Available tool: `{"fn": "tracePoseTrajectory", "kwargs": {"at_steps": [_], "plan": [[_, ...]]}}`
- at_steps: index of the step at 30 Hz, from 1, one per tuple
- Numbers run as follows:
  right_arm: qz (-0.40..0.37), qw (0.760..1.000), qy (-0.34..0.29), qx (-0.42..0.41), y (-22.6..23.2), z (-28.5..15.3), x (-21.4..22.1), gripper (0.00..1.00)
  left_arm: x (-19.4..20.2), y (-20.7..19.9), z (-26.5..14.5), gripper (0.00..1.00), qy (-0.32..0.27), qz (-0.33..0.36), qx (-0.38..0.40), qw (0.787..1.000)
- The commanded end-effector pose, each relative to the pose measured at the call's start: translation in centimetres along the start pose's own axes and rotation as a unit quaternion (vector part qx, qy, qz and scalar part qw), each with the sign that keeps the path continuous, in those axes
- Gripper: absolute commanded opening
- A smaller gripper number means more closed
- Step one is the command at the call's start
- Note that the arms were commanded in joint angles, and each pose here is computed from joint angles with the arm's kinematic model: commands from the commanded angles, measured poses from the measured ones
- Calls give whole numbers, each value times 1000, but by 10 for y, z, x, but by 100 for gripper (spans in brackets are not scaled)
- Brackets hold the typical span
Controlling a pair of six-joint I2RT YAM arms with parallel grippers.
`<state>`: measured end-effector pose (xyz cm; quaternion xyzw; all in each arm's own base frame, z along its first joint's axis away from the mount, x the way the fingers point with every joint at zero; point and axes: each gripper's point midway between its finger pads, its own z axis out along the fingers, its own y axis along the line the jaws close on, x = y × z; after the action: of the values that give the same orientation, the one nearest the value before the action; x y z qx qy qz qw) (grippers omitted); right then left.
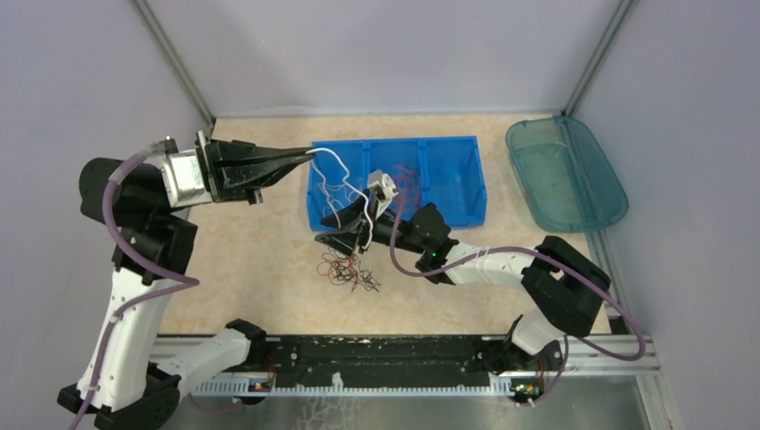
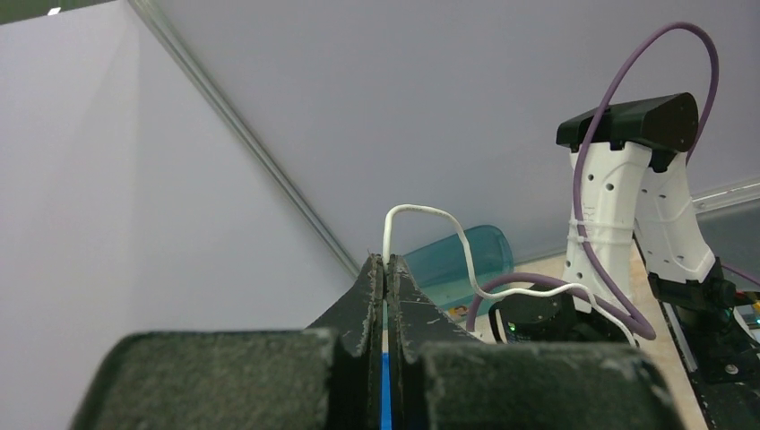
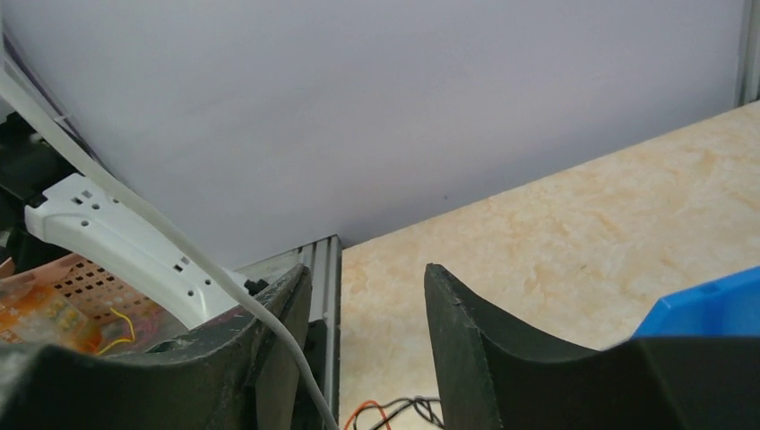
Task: Untangle the cables
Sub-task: Untie the cable.
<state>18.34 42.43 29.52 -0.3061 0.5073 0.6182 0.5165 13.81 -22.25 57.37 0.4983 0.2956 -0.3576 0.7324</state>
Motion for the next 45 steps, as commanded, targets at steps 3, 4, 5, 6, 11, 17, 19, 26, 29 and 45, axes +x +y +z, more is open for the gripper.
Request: {"fn": "tracePoseTrajectory", "kwargs": {"at_steps": [3,4,5,6,11,17,19,26,29,45], "plan": [[5,999,-32,23,-8,-8,3,45,-32,4,2,0,-35,34,-2,999],[9,999,-30,31,-12,-12,8,45,-35,6,2,0,-38,41,-5,998],[13,999,-29,39,-15,-15,13,45,-37,8,3,0,-40,46,-9,998],[16,998,-28,45,-18,-18,17,45,-40,11,3,0,-43,53,-14,998],[25,997,-17,76,-28,-28,38,46,-63,29,6,0,-66,95,-45,992],[32,995,-8,98,-35,-36,50,52,-100,51,7,0,-99,166,-87,977],[36,994,-1,102,-36,-37,54,52,-109,57,8,0,-107,185,-95,972],[39,992,12,122,-39,-47,63,54,-139,68,9,0,-126,249,-112,954],[36,990,25,136,-43,-52,68,56,-148,72,8,0,-131,271,-120,946],[64,978,29,199,-61,-81,92,60,-202,98,-3,0,-161,403,-195,880]]}}
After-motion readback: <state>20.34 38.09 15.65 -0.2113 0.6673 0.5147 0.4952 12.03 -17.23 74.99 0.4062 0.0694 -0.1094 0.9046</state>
